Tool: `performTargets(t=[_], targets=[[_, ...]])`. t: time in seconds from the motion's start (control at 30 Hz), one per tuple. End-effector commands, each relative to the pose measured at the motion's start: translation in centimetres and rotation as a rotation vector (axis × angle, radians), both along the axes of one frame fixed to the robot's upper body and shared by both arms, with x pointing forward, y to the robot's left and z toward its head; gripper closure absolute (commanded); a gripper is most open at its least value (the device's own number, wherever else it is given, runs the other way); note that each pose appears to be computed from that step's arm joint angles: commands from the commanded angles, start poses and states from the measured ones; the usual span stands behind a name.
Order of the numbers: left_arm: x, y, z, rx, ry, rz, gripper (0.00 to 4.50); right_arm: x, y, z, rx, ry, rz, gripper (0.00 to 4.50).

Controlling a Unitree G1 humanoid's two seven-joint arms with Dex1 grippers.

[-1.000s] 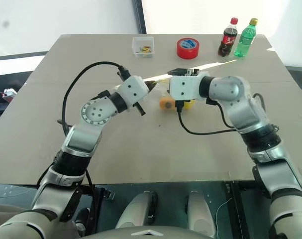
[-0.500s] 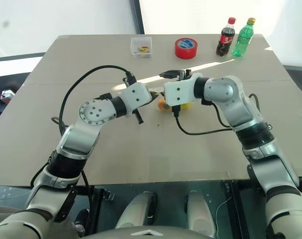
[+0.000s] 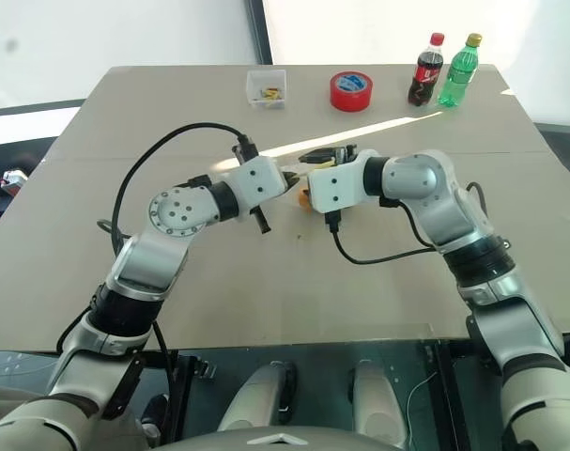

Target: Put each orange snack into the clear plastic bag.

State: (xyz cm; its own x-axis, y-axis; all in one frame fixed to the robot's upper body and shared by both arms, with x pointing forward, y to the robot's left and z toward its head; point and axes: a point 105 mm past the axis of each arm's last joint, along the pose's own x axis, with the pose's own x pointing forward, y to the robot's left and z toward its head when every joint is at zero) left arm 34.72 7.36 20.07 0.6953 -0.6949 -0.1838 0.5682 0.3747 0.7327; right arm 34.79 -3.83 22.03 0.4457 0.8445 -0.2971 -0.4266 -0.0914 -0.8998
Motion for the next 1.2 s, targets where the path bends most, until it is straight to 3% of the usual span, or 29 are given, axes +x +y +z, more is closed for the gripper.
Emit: performTargets(t=[0.03, 0.07, 0.87, 0.93, 1.2], targets=[[-0.6, -0.6, 1.4, 0.007, -0.062, -0.033, 4.50, -0.7, 0.5, 1.0, 0.013, -0.040, 0.030, 3.48], [-0.6, -0.6, 1.4, 0.007, -0.063, -0.032, 4.50, -0.6, 0.5, 0.9, 0.014, -0.040, 0.026, 3.87], [-0.7, -0.6, 1.3, 0.017, -0.078, -0.028, 4.50, -0.1, -0.1, 0.7, -0.003, -0.047, -0.006, 3.87], [-0.6, -0.5, 1.3, 0.019, -0.078, -0.027, 4.50, -0.1, -0.1, 0.7, -0.003, -0.049, -0.005, 4.42], [-0.4, -0.1, 1.4, 0.033, -0.093, -0.009, 4.50, 0.4, -1.0, 0.8, 0.001, -0.055, -0.047, 4.46]])
